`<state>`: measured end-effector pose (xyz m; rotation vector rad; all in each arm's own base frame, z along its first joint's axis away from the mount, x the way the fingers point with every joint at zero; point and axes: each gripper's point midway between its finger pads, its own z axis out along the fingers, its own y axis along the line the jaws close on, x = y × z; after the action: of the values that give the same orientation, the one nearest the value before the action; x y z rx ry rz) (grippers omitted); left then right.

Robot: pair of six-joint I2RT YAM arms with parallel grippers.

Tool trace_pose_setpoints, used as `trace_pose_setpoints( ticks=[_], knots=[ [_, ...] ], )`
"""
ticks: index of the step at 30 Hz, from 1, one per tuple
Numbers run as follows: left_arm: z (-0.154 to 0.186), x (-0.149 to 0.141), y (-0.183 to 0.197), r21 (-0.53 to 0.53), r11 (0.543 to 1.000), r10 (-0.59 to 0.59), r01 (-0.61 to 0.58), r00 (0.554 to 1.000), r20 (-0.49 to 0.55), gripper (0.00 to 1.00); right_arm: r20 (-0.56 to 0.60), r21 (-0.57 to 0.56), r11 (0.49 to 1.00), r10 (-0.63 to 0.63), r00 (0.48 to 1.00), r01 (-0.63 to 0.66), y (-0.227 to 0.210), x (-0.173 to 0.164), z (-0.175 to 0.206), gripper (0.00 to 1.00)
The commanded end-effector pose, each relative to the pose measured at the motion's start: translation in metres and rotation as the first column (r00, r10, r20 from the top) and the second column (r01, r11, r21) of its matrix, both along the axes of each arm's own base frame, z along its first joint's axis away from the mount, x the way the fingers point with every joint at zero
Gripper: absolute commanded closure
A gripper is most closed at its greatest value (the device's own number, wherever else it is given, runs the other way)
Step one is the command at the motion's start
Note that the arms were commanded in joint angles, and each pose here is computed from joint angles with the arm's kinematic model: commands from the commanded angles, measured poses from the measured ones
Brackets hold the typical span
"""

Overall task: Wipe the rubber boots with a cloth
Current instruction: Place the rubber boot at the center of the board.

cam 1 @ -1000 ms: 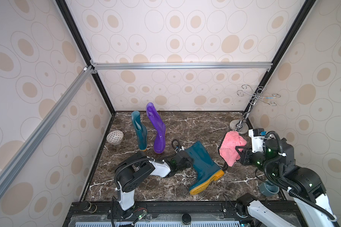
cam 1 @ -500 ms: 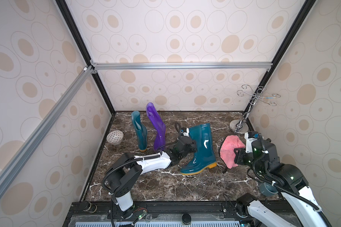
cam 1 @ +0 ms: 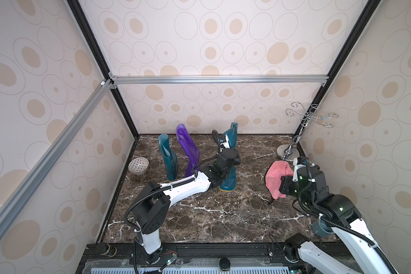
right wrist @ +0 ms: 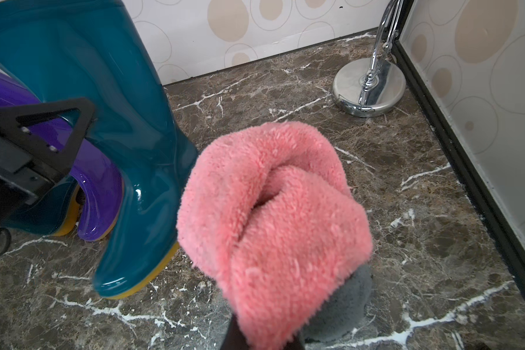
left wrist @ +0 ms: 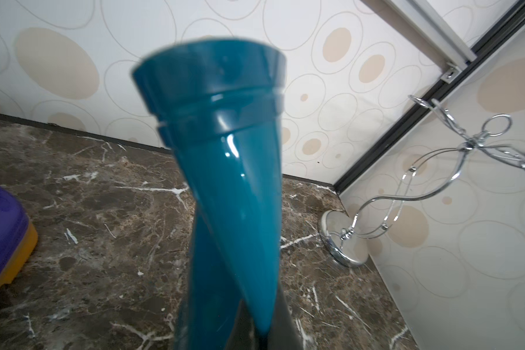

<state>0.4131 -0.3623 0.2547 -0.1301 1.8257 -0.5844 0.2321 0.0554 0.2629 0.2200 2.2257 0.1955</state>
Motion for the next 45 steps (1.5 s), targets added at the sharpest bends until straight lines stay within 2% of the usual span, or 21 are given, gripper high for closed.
trace_pose_setpoints(
  ticks=[1, 7, 9, 17, 24, 30, 33, 42, 45],
  knots=[
    [0.073, 0.015, 0.007, -0.093, 0.992, 0.103, -0.085, 0.971, 0.216, 1.00, 0.000, 0.030, 1.000, -0.006, 1.000, 0.006, 0.002, 0.001, -0.007, 1.00],
    [0.087, 0.020, 0.005, -0.027, 0.994, 0.104, -0.102, 0.924, 0.369, 1.00, 0.003, 0.024, 1.000, -0.008, 1.000, 0.008, 0.001, 0.000, -0.017, 1.00],
    [0.084, 0.018, 0.008, -0.005, 0.992, 0.120, -0.129, 0.912, 0.391, 1.00, -0.009, 0.023, 1.000, -0.009, 1.000, 0.009, 0.001, 0.000, -0.024, 1.00],
    [0.006, 0.009, 0.023, -0.034, 0.989, 0.146, -0.142, 0.944, 0.296, 1.00, -0.049, 0.041, 0.999, -0.015, 0.999, 0.017, 0.007, 0.006, -0.052, 1.00],
    [-0.024, 0.005, 0.024, -0.047, 0.989, 0.150, -0.143, 0.961, 0.232, 1.00, -0.057, 0.024, 0.999, -0.025, 0.998, 0.027, 0.006, 0.011, -0.060, 1.00],
    [-0.048, -0.001, 0.016, -0.018, 0.994, 0.113, -0.111, 0.974, 0.196, 1.00, -0.138, 0.046, 0.999, -0.012, 0.990, 0.019, 0.016, 0.013, -0.089, 1.00],
    [-0.054, -0.005, 0.011, -0.006, 0.996, 0.088, -0.088, 0.979, 0.186, 0.94, -0.156, 0.055, 0.998, -0.010, 0.988, 0.019, 0.020, 0.017, -0.095, 1.00],
    [-0.066, -0.013, 0.011, 0.007, 0.997, 0.073, -0.075, 0.983, 0.166, 0.58, -0.203, 0.078, 0.997, 0.005, 0.979, 0.011, 0.031, 0.027, -0.113, 1.00],
    [-0.059, -0.014, 0.010, 0.010, 0.998, 0.065, -0.068, 0.981, 0.181, 0.52, -0.224, 0.097, 0.995, 0.014, 0.974, 0.008, 0.034, 0.028, -0.121, 1.00]
  ],
)
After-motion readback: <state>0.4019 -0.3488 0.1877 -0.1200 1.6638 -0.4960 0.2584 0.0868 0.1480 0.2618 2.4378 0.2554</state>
